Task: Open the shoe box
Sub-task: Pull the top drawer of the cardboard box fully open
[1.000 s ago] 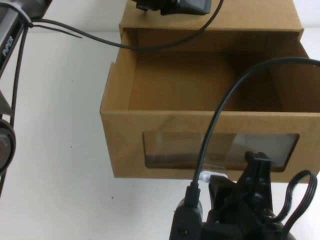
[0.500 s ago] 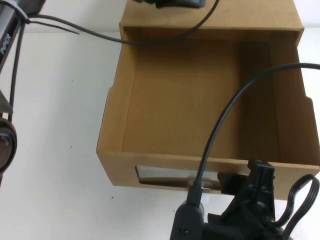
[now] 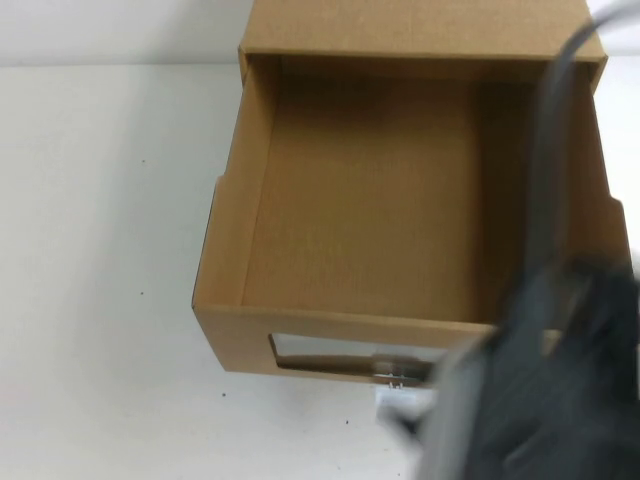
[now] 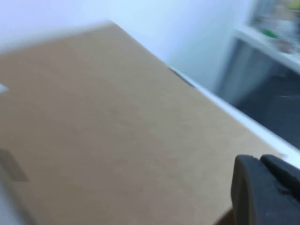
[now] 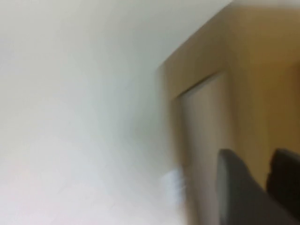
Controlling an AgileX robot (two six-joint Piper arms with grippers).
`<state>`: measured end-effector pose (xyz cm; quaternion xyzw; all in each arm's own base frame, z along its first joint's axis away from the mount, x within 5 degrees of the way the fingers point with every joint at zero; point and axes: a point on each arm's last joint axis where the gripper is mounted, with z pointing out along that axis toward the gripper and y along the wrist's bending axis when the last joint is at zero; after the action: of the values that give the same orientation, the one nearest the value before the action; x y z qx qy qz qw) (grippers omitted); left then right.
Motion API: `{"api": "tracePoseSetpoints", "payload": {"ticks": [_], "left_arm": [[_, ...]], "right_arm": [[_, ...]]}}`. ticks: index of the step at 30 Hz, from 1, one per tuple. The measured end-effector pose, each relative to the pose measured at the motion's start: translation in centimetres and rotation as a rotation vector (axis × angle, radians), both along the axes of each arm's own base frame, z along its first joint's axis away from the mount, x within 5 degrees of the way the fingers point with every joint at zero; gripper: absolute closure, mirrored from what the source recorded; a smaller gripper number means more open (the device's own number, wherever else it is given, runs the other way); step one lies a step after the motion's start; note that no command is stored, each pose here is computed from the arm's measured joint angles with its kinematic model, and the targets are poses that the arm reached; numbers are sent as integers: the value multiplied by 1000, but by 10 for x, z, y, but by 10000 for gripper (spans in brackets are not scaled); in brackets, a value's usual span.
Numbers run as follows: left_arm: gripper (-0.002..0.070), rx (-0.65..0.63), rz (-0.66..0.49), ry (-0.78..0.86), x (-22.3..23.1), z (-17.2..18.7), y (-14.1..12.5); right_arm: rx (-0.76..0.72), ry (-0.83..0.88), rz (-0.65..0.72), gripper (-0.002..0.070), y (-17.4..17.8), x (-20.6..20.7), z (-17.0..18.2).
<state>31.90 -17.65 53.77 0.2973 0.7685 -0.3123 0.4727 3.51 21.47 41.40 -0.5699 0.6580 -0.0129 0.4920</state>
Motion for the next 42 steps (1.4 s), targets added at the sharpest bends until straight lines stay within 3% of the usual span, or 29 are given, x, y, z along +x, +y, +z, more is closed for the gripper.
{"api": "tracePoseSetpoints", "payload": {"ticks": [4,11,17,20,29,42], "left_arm": [[680,84,122,-165,-36,34,29],[680,169,261,-270,-81,59,63],[680,182,334,-296,-78,36,69],[680,155,377,-386,-87,23,76],[680,-10,491,-601,-181,-88,120],[680,-93,562,-523,-233,-277,145]], "right_arm": [[207,-77,-77,655,-37,15,46],[479,-189,-295,688,-122,44,93],[601,-223,-457,689,-182,51,104],[634,-210,-492,689,-199,49,104],[654,-183,-518,689,-208,48,102],[625,-129,-510,689,-196,49,87]]}}
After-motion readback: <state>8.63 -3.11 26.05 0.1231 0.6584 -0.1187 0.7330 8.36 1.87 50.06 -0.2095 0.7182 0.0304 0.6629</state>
